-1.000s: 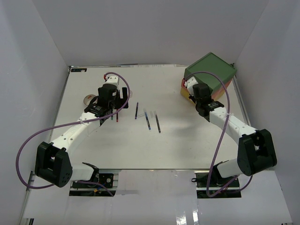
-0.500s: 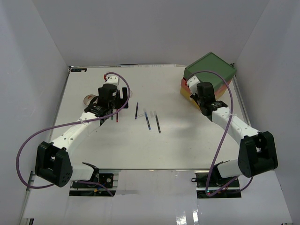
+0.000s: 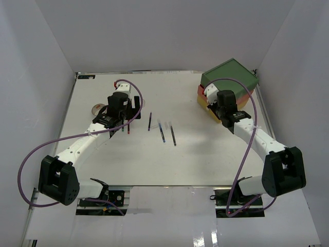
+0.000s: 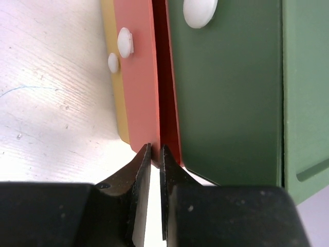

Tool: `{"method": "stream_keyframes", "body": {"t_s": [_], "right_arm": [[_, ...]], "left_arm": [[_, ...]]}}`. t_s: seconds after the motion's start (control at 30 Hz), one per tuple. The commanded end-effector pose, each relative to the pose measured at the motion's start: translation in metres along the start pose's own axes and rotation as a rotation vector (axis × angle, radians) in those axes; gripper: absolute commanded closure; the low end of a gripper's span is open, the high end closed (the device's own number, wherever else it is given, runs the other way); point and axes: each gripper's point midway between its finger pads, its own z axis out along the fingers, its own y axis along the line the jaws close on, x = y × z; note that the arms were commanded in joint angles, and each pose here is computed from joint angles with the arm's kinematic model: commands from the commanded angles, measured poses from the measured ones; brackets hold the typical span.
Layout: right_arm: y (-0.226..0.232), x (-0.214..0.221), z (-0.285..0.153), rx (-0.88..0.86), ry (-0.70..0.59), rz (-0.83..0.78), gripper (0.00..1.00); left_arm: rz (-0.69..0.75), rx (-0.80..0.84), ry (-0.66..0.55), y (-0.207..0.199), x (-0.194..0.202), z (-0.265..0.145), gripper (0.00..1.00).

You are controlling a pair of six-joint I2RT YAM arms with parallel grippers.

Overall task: Sort the stationery into containers
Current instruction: Open the drawer in the storage box.

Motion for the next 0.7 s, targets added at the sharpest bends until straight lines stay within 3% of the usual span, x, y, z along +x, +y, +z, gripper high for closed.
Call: {"method": "stream_keyframes", "body": {"t_s": [0.0,0.67], "right_arm": [[0.01,0.0,-0.006,-0.064,-0.009,-0.011,0.92],[0.034,-0.024,-0.016,-0.215,-0.129,0.002,0.92]], "left_arm": [[0.009,0.013,0.005,-0.001,0.002,0.001,0.02],[0.01,0.008,-0.001,0.0,0.0,0.0,0.02]]}}
